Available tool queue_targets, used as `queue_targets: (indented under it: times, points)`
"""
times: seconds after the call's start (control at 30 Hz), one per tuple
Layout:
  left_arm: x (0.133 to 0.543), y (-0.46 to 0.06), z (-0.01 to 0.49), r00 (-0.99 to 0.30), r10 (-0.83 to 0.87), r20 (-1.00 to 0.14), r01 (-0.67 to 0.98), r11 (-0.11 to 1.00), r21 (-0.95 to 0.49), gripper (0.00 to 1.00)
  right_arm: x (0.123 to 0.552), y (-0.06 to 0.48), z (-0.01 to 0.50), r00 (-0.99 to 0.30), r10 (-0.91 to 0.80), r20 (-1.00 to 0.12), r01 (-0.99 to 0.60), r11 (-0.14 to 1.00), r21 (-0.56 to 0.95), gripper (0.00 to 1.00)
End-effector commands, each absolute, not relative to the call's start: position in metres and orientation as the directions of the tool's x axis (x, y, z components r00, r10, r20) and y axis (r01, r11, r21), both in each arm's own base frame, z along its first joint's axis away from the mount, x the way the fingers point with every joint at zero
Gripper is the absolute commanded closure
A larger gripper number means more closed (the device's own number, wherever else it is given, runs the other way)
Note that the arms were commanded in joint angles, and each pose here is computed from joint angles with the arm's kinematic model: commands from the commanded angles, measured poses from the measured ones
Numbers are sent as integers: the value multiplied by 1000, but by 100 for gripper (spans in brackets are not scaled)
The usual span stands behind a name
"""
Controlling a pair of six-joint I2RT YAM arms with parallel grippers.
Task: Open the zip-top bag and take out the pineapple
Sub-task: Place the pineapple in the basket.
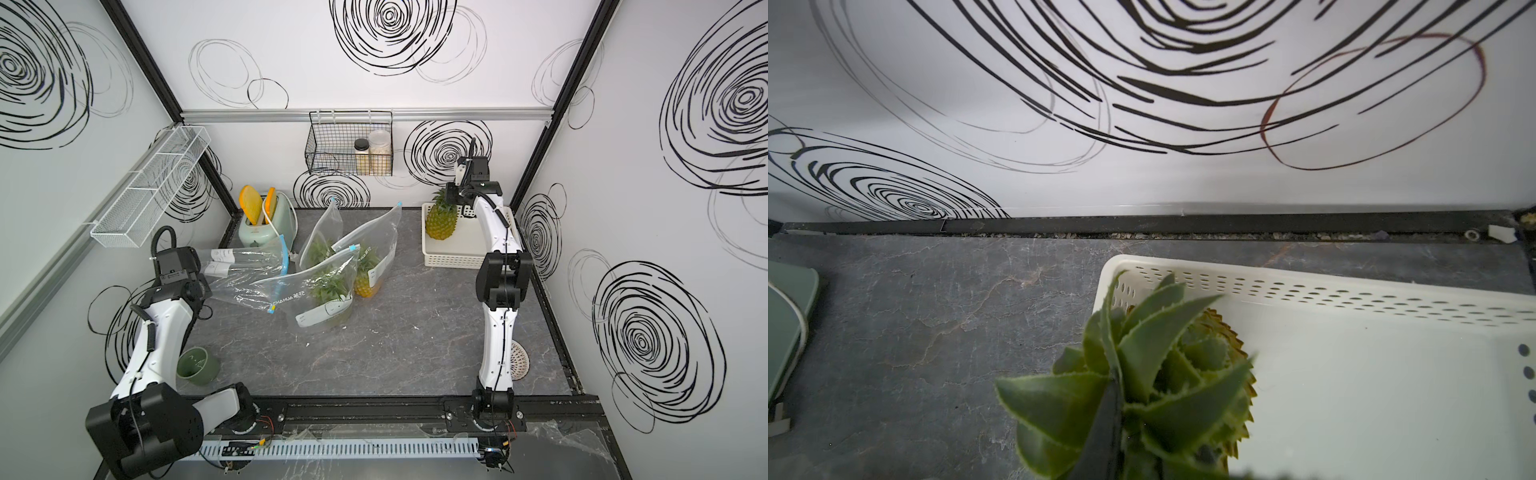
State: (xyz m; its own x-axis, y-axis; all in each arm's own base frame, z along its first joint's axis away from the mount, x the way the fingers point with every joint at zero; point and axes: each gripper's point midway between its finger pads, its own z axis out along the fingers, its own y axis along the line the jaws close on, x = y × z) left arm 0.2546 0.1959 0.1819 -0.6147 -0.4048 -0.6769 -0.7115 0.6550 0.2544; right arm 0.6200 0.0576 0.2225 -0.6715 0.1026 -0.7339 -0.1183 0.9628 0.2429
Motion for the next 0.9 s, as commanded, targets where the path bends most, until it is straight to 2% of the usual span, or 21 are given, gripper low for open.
queue_targets:
  times: [0.0, 0.13, 0.3, 0.47, 0.87]
  points:
    - [255, 199, 182, -601, -393, -696, -716, 652, 249, 100, 636, 71, 261, -563, 83, -822, -213, 947, 241, 100]
    - [253, 197, 161, -627, -414, -660, -704, 664, 252, 100, 634, 76, 260, -568, 80, -819, -236, 938, 255, 75]
    - [249, 203, 142, -650, -437, -622, -702, 659, 271, 100, 626, 77, 278, -540, 87, -837, -244, 936, 255, 51]
    - [251, 212, 145, -644, -445, -623, -712, 646, 274, 100, 606, 80, 306, -503, 82, -860, -261, 935, 242, 45]
    - [272, 218, 141, -647, -446, -618, -704, 660, 261, 100, 540, 102, 376, -377, 61, -924, -332, 923, 196, 42]
